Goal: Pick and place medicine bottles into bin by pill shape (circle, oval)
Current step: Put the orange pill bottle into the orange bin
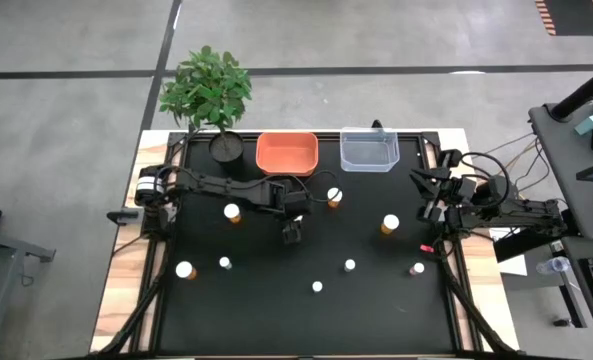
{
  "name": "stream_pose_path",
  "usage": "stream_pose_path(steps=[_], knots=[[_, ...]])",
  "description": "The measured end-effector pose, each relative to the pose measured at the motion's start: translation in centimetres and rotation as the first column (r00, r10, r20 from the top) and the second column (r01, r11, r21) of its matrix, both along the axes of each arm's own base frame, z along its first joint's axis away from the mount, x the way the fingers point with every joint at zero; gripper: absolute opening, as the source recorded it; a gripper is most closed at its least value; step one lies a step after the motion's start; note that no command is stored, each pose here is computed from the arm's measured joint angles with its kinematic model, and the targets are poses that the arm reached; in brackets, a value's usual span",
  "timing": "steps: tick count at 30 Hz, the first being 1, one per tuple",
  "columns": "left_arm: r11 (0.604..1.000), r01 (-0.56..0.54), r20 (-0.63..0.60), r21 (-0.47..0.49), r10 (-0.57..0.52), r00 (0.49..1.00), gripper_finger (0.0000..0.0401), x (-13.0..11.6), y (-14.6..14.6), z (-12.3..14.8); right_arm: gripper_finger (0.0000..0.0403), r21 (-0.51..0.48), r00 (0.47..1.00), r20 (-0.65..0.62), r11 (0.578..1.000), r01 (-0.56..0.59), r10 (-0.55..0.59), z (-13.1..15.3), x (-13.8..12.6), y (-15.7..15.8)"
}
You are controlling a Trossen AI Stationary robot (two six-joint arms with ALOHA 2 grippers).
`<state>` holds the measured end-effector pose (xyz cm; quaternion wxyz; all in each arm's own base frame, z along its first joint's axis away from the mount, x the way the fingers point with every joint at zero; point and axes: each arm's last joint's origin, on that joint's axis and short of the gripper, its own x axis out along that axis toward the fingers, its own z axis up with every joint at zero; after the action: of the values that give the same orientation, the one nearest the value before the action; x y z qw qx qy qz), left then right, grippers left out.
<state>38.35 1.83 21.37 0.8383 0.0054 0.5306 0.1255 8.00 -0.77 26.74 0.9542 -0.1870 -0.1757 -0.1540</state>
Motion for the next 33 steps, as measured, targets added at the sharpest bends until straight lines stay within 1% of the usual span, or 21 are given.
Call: stream_pose_path(steps=[3, 8, 10, 13, 14, 16, 19, 22, 27, 33], knots=[[0.998, -0.033, 0.051, 0.057, 0.03, 0.998, 0.0202, 0.3, 1.4, 1.9, 0.005, 0.0, 1.0, -0.001, 1.0, 0.0, 0.0, 0.0, 0.0, 0.0], [0.98, -0.16, 0.123, 0.114, 0.146, 0.982, 0.0203, 0.4, 5.2, 4.1, 0.005, 0.0, 1.0, 0.0, 1.0, 0.0, 0.0, 0.0, 0.0, 0.0], [0.964, -0.222, 0.155, 0.143, 0.2, 0.967, 0.0204, 0.4, 6.8, 4.7, 0.005, 0.0, 1.0, -0.001, 1.0, 0.0, 0.0, 0.0, 0.0, 0.0], [0.929, -0.315, 0.169, 0.197, 0.284, 0.944, 0.0204, -0.2, 9.3, 5.1, 0.005, 0.0, 1.0, -0.001, 1.0, 0.0, 0.0, 0.0, 0.0, 0.0], [0.917, -0.345, 0.178, 0.199, 0.312, 0.933, 0.0204, -0.4, 10.2, 5.1, 0.005, -0.001, 1.0, 0.0, 1.0, 0.0, 0.0, 0.0, 0.0, 0.0], [0.891, -0.42, 0.209, 0.173, 0.383, 0.9, 0.0204, -0.9, 12.1, 5.2, 0.005, -0.001, 1.0, -0.001, 1.0, 0.001, -0.001, 0.0, 0.0, 0.0], [0.833, -0.539, 0.222, 0.126, 0.506, 0.834, 0.0205, -2.1, 14.7, 4.8, 0.005, -0.002, 1.0, -0.001, 1.0, 0.001, -0.001, 0.0, 0.0, 0.0], [0.784, -0.615, 0.22, 0.091, 0.586, 0.78, 0.0205, -3.1, 16.5, 4.3, 0.005, -0.002, 1.0, -0.001, 1.0, 0.001, -0.001, 0.0, 0.0, 0.0], [0.776, -0.63, 0.198, 0.016, 0.615, 0.763, 0.0205, -4.0, 17.9, 3.7, 0.005, -0.002, 1.0, -0.001, 1.0, 0.002, -0.002, 0.0, 0.0, 0.0], [0.759, -0.65, 0.145, 0.019, 0.642, 0.753, 0.0205, -5.0, 18.4, 2.1, 0.005, -0.003, 1.0, -0.001, 1.0, 0.001, -0.001, 0.0, 0.0, 0.0]])
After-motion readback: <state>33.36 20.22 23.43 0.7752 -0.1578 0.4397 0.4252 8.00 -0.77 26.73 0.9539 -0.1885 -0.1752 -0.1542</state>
